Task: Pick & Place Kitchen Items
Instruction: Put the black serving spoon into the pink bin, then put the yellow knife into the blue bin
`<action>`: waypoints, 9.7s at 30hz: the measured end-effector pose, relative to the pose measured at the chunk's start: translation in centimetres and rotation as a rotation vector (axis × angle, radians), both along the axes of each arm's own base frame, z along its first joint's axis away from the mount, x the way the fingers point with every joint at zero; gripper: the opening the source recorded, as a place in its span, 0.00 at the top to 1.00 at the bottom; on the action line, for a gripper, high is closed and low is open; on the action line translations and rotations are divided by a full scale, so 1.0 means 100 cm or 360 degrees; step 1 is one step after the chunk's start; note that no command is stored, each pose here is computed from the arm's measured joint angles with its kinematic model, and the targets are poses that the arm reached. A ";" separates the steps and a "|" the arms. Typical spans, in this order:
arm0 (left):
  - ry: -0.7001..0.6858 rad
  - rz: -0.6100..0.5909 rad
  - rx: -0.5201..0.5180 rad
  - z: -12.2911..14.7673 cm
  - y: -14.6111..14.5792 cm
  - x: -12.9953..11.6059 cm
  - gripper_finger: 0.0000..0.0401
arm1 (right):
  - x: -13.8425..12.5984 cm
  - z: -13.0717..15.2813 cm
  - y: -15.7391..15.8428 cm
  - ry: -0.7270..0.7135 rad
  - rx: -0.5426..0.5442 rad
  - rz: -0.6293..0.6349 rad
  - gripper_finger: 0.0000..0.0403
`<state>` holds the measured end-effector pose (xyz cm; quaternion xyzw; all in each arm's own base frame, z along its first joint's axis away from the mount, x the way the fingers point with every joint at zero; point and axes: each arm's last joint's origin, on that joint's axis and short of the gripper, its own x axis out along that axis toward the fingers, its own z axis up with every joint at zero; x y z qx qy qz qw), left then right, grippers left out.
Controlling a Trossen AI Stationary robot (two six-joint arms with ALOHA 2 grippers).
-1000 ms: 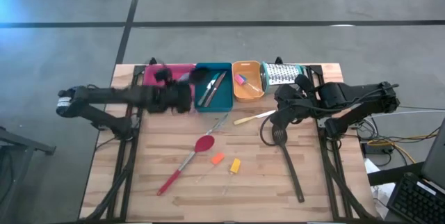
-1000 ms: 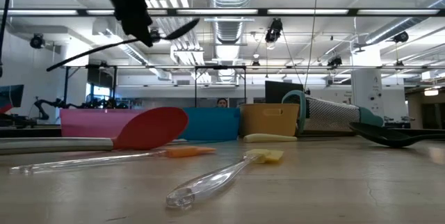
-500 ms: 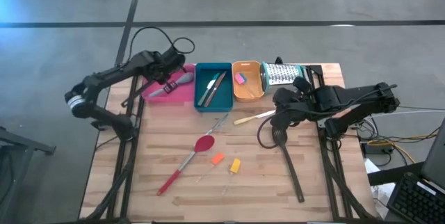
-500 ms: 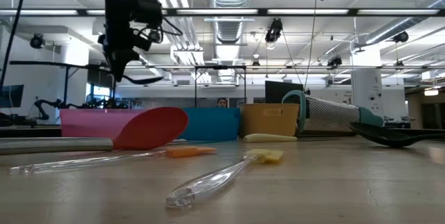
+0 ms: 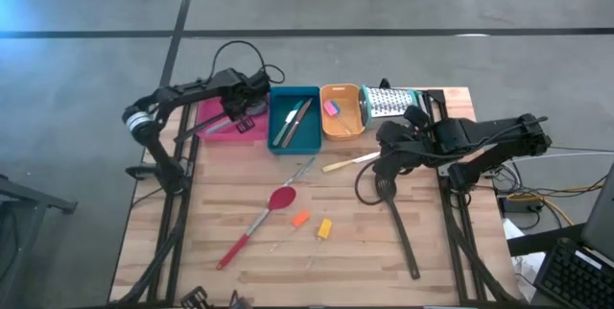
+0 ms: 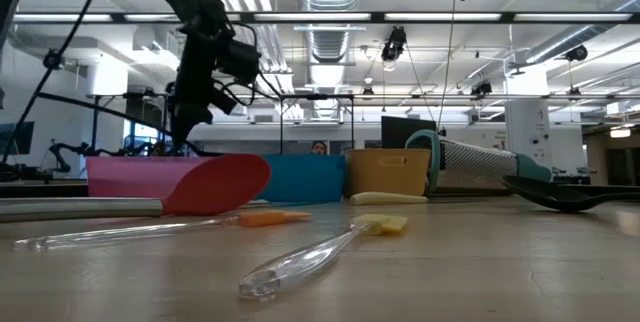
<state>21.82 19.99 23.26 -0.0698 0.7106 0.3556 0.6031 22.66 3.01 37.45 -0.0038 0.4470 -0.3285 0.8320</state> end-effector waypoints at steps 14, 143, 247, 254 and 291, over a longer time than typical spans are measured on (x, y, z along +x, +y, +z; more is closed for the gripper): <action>0.0136 0.0060 -0.0205 -0.029 0.011 0.012 0.83 | 0.000 0.000 0.000 0.0003 -0.0010 0.0014 0.89; -0.0897 -0.0674 0.0055 -0.053 -0.277 0.041 0.41 | 0.041 -0.069 -0.014 0.0046 -0.0029 0.0569 0.89; -0.0903 -0.0686 0.0055 -0.057 -0.277 0.040 0.41 | 0.113 -0.173 -0.047 0.0360 0.0157 0.1005 0.86; -0.0998 -0.0807 0.0056 -0.041 -0.281 0.053 0.41 | 0.107 -0.153 -0.012 0.0249 0.0127 0.1082 0.86; -0.1954 -0.1310 0.0618 -0.018 -0.295 0.085 0.42 | 0.110 -0.130 0.046 -0.0043 -0.0222 0.1331 0.86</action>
